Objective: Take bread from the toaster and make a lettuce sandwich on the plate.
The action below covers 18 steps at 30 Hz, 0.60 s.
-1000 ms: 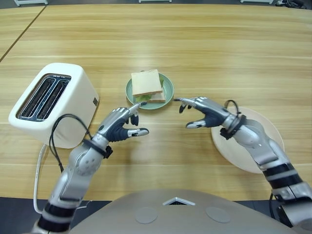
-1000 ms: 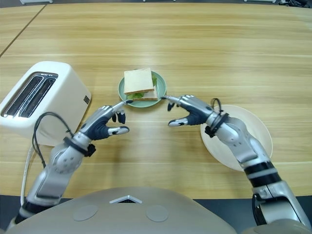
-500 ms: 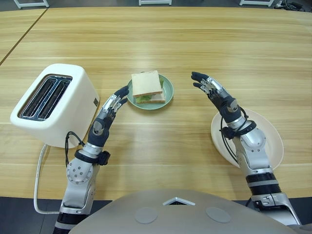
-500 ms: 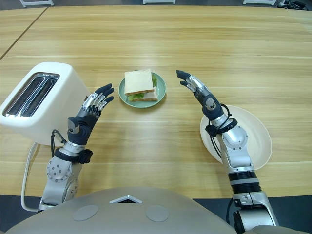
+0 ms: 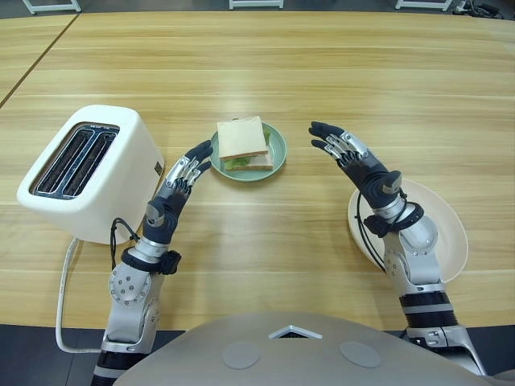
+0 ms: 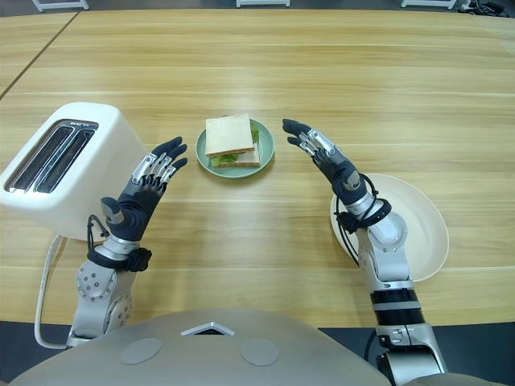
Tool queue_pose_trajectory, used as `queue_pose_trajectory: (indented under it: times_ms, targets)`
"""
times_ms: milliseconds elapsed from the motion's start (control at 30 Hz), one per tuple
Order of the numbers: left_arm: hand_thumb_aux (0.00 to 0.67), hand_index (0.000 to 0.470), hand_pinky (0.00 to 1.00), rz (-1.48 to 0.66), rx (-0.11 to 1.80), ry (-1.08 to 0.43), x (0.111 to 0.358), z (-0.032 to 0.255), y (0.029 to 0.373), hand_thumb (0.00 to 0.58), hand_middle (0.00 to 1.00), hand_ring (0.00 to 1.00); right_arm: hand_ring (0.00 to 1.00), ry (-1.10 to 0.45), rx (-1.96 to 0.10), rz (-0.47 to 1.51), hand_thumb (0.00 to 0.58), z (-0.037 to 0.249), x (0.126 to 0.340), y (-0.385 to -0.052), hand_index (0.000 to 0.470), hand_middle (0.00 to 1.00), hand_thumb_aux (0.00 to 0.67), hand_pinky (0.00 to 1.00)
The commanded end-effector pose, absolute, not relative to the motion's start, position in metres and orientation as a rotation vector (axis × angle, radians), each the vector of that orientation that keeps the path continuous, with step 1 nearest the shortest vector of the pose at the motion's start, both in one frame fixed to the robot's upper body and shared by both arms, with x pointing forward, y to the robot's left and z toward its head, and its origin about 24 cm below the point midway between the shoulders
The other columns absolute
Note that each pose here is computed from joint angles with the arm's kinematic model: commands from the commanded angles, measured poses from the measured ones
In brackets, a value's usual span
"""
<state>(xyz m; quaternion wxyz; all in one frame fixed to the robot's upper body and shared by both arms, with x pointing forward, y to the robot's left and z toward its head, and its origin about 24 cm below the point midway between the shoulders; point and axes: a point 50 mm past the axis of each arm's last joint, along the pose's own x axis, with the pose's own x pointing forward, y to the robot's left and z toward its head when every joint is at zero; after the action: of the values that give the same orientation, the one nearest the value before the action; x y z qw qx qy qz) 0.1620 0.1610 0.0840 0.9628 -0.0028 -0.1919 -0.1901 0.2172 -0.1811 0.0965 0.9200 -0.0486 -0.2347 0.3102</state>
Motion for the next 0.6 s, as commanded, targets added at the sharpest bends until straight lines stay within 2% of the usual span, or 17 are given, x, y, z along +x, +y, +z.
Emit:
queue_pose_trajectory:
  times_ms: [33, 600]
  targets:
    - [0.0, 0.0, 0.0, -0.388, -0.017, -0.391, 0.1638, 0.0843, 0.1609, 0.0, 0.0, 0.0, 0.0, -0.477, -0.07, 0.637, 0.0, 0.0964, 0.2143, -0.1822, 0.0, 0.0, 0.0, 0.0]
    - [0.0, 0.0, 0.0, -0.37, -0.013, -0.407, 0.1637, 0.0854, 0.1637, 0.0, 0.0, 0.0, 0.0, -0.493, -0.017, 0.668, 0.0, 0.0983, 0.2093, -0.1815, 0.0, 0.0, 0.0, 0.0]
